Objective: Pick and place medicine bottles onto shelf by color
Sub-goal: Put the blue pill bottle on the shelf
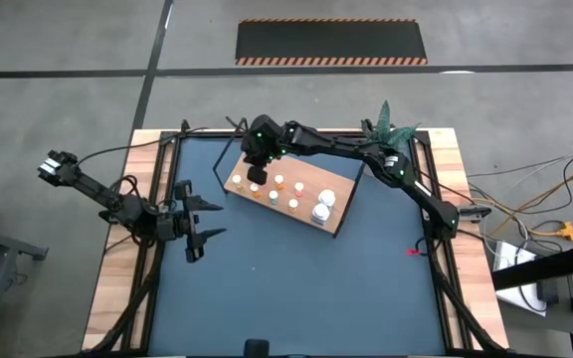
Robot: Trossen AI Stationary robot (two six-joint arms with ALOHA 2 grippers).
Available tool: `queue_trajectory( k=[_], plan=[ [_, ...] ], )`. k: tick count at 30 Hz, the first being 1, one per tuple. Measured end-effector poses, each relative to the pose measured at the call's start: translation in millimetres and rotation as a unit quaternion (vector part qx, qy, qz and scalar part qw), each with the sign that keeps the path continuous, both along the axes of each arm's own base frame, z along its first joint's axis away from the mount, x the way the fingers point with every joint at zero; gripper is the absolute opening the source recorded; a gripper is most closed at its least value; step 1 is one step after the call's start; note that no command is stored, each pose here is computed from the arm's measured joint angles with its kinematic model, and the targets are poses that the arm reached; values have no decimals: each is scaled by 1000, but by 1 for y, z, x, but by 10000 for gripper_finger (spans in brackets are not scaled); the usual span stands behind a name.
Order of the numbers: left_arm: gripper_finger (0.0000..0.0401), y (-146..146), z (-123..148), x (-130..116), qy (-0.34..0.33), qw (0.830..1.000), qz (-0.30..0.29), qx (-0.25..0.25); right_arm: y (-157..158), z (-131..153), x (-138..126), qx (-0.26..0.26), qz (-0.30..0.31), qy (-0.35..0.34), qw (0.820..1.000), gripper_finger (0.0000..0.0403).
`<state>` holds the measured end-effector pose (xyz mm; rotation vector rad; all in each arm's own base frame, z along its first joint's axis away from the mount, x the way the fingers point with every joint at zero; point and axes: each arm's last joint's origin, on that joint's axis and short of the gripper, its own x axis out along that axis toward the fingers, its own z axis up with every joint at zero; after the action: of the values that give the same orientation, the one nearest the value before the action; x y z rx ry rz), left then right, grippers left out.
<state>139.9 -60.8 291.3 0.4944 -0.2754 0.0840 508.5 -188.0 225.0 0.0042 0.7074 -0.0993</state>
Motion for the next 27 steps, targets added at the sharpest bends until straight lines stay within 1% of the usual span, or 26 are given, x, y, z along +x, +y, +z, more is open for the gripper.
queue_trajectory(
  k=[5,11,14,21,25,27],
  plan=[
    [212,0,0,0,0,1000,0,0,0,-1,2,-5,-6,-9,1000,9],
    [212,0,0,0,-1,1000,0,0,0,1,1,-45,-42,10,998,9],
    [212,0,0,0,-1,1000,1,3,-1,0,-1,-45,-46,22,998,8],
    [212,0,0,0,-1,1000,1,4,0,1,-1,-48,-46,23,998,9],
    [212,0,0,0,-2,1000,2,3,-2,4,-2,-78,-65,31,994,9],
    [212,0,1,0,-2,1000,2,3,-3,5,-3,-80,-67,32,994,9]
  ],
)
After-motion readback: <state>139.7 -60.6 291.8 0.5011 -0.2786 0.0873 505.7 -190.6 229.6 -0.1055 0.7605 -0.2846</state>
